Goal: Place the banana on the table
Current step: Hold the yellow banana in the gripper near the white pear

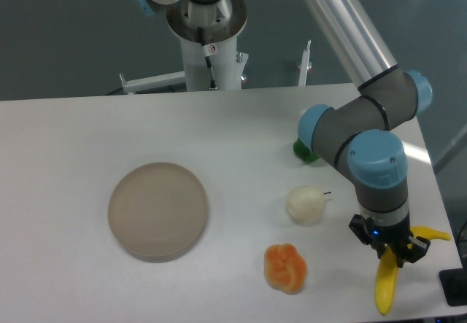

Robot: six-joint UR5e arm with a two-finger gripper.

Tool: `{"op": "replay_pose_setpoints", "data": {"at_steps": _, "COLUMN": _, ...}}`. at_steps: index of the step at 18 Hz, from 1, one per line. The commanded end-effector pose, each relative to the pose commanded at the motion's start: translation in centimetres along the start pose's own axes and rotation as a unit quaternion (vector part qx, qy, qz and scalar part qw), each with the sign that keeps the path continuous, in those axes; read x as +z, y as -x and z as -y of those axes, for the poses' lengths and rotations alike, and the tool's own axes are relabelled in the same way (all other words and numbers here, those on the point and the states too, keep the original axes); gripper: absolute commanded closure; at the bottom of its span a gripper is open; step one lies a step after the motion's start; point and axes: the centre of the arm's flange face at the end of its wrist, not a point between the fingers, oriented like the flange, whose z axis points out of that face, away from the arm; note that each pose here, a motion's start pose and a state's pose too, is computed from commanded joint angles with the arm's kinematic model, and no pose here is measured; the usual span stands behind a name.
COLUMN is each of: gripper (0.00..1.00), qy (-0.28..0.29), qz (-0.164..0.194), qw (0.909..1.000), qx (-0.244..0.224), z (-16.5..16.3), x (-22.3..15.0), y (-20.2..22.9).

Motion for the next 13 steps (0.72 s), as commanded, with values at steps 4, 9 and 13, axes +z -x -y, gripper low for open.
{"op": "replay_pose_setpoints", "data": {"at_steps": 4, "gripper": 0.74, "qy": -0.002, "qz": -0.001, "qw": 1.0000, "qx": 0.001, "z": -0.02, "x": -0.28, "y": -0.07}}
{"op": "replay_pose_setpoints", "data": {"at_steps": 9, "gripper": 0.74, "qy": -0.002, "qz": -0.005, "qw": 1.0000, "qx": 0.001, "z": -0.13, "x": 0.16, "y": -0.25}}
{"op": "replay_pose_setpoints", "data": {"at_steps": 13, "gripper": 0.74, "qy": -0.004, "qz": -0.001, "qw": 1.0000, "qx": -0.009, "z": 0.02, "x": -0.65, "y": -0.20}}
